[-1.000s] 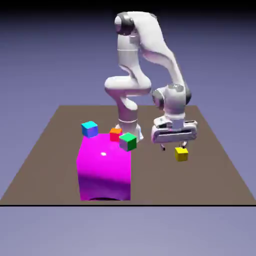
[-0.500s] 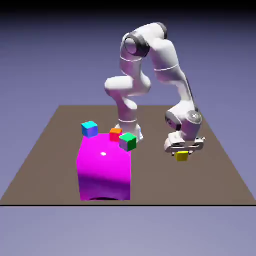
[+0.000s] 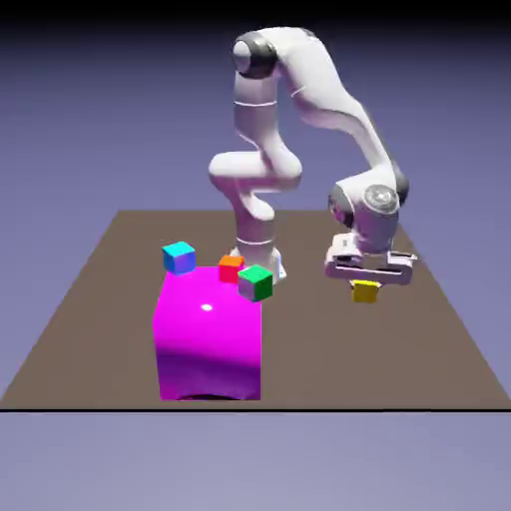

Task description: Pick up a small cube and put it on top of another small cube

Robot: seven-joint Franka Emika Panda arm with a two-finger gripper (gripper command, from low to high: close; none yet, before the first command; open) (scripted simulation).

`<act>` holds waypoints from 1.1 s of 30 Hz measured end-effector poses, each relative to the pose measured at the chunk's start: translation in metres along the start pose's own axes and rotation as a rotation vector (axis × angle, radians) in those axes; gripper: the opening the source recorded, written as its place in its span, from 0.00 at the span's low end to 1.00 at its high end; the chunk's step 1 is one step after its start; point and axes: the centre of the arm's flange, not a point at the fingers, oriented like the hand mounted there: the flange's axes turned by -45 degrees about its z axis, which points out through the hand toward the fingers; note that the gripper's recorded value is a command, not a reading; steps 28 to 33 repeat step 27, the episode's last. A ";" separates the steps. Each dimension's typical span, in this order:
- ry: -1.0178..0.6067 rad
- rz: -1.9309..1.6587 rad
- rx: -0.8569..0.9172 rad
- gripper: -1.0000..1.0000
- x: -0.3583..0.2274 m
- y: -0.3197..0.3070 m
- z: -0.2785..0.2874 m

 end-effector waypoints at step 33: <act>-0.067 1.294 0.501 1.00 0.086 0.387 -0.118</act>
